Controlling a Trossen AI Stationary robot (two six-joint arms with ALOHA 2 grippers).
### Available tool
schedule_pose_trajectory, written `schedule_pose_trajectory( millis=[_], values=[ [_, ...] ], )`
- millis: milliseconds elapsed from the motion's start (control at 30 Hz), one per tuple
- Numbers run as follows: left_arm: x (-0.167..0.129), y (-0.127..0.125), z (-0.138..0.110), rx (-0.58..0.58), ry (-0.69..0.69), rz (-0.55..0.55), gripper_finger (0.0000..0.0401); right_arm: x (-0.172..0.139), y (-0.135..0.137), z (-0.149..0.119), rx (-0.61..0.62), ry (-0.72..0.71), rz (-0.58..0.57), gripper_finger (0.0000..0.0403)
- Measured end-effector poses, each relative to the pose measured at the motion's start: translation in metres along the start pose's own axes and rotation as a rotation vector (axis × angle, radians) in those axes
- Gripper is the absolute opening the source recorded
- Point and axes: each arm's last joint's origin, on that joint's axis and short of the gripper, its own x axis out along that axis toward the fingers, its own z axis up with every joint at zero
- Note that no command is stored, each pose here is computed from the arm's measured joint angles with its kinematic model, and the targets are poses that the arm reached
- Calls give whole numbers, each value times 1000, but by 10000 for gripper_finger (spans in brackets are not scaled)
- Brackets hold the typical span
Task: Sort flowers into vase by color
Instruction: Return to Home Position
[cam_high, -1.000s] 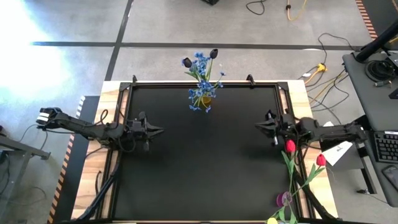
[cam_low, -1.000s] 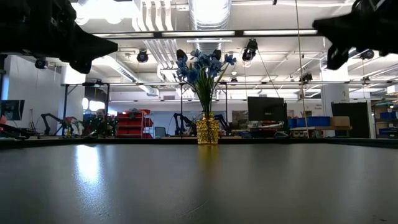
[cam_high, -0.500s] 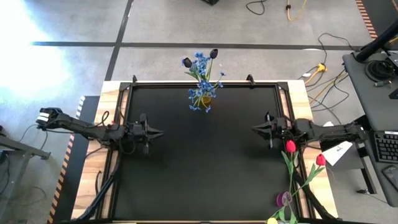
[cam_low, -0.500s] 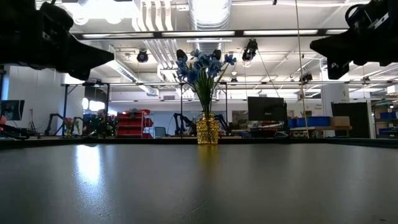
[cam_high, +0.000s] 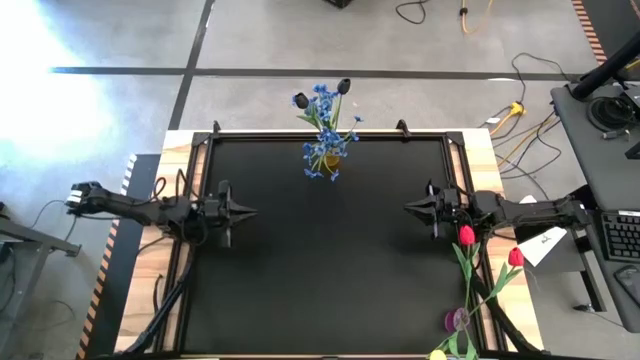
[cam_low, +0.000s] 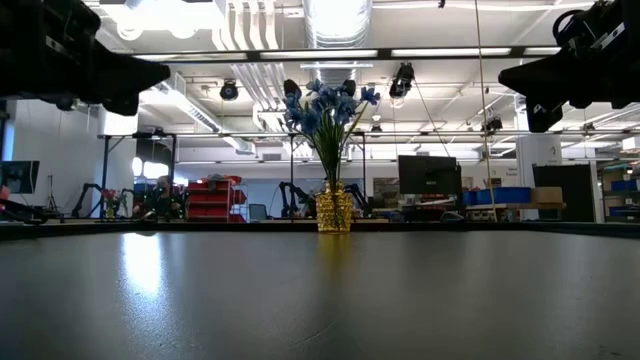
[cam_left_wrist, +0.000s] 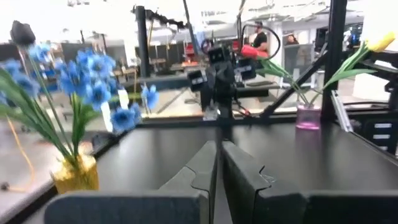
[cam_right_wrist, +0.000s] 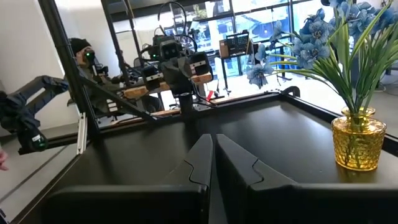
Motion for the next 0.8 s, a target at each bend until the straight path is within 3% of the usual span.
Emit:
schedule_pose_trajectory(
  millis=[167, 467, 800],
  values=[
    [-7, 5, 0, -79, -5, -21, 10, 0, 0, 0, 0, 0, 0, 13],
    [-19, 5, -2, -126, 0, -169, 11, 0, 0, 0, 2, 0, 0, 13],
    [-15, 3, -12, -223, 119, -169, 11, 0, 0, -1, 0, 8, -2, 13]
  ],
)
